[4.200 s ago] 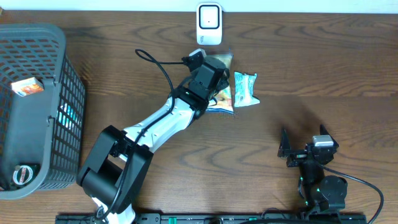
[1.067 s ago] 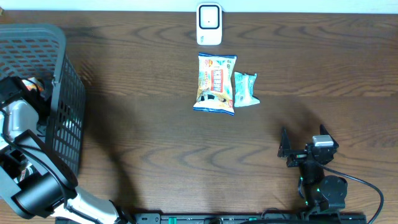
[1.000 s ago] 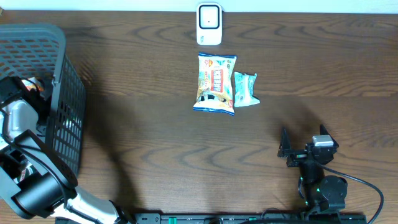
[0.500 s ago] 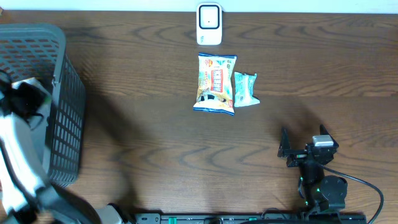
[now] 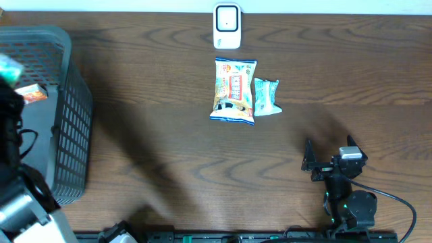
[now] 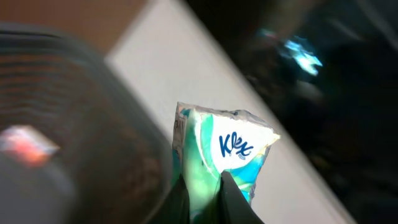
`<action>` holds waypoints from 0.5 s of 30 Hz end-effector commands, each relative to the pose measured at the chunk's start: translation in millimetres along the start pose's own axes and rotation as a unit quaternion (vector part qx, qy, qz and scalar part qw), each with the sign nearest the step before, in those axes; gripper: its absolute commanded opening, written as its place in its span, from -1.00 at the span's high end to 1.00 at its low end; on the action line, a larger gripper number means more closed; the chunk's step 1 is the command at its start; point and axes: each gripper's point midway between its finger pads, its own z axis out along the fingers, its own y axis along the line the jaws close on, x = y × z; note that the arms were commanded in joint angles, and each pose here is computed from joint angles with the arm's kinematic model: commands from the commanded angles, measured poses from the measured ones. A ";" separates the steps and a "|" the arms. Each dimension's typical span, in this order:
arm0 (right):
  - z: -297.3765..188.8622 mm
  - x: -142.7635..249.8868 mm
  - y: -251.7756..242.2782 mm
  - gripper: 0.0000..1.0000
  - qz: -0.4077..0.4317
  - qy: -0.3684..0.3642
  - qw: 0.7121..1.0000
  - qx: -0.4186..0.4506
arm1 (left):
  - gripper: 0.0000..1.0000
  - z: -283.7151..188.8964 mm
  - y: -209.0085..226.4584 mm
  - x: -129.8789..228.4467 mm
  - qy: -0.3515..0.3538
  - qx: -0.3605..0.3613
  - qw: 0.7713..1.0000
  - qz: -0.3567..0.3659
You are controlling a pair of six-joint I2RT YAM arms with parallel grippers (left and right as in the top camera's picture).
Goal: Scan the item barcode
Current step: 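Carry the Kleenex pack out and place it left of the snack bag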
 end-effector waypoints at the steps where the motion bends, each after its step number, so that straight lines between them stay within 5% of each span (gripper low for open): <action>1: -0.2 0.5 -0.8 -0.99 0.007 0.000 1.000 0.002 | 0.85 -5.6 -58.2 41.6 0.092 0.117 0.989 0.001; 5: -0.2 0.6 -0.8 -0.99 0.007 0.000 1.000 0.002 | 0.85 -2.1 -98.0 104.3 0.191 0.180 0.965 0.026; 12: -0.2 0.5 -0.8 -0.98 0.007 0.000 1.000 0.002 | 0.85 3.6 -134.7 230.1 0.323 0.273 0.885 0.193; 15: -0.2 0.5 -0.8 -0.98 0.007 0.000 1.000 0.002 | 0.85 30.4 -119.7 273.8 0.327 0.239 0.869 0.286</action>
